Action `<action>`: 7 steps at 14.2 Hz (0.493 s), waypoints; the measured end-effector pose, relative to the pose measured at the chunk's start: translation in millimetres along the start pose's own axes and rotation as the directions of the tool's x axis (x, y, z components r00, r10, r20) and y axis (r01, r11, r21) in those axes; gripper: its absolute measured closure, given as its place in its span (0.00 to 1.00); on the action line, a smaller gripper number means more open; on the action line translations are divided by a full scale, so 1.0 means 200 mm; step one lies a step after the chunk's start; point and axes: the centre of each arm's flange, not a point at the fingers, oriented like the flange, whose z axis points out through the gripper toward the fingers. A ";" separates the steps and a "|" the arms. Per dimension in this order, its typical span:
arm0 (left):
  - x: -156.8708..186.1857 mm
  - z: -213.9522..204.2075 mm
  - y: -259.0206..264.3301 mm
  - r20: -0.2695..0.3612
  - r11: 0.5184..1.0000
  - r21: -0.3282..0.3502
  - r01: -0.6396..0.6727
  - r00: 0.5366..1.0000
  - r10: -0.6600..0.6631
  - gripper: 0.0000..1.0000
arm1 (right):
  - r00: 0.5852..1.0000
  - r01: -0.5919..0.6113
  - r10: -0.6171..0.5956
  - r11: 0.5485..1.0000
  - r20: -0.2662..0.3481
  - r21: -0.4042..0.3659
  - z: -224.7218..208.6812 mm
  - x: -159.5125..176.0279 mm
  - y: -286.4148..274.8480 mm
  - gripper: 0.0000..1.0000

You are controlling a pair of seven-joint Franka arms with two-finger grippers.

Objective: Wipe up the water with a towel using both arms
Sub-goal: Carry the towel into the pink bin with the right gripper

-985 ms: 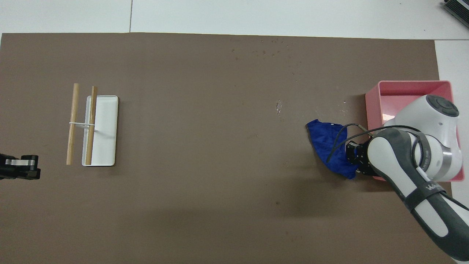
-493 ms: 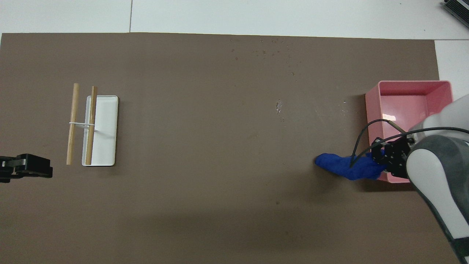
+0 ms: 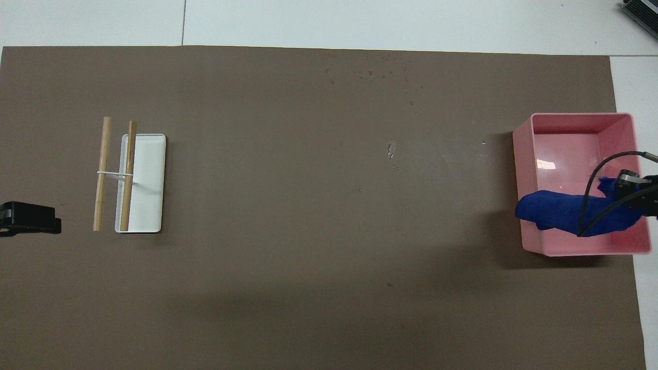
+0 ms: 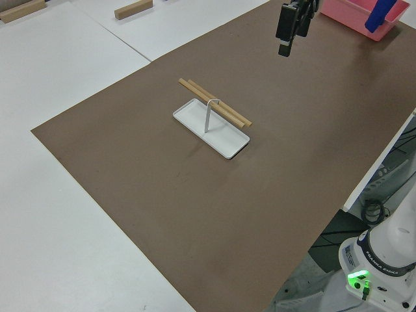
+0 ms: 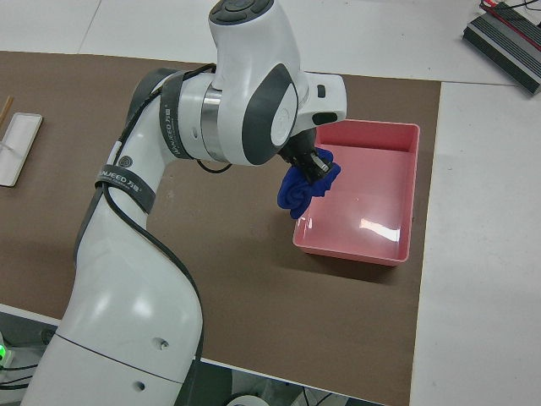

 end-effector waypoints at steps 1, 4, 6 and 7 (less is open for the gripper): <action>0.03 0.02 0.02 -0.009 1.000 -0.003 -0.013 1.000 0.013 0.00 | 0.998 0.042 -0.042 0.999 -0.039 -0.003 0.00 0.05 0.05 0.89; 0.11 0.07 0.15 -0.065 0.998 -0.012 -0.070 0.996 0.069 0.00 | 0.988 0.125 -0.124 0.992 -0.094 0.004 0.12 0.20 0.19 0.89; 0.15 0.08 0.22 -0.106 0.995 -0.019 -0.098 0.990 0.095 0.00 | 0.986 0.138 -0.137 0.990 -0.090 0.007 0.28 0.24 0.20 0.89; 0.17 0.08 0.24 -0.118 0.994 -0.025 -0.105 0.988 0.101 0.00 | 0.987 0.146 -0.145 0.989 -0.075 0.007 0.37 0.23 0.18 0.89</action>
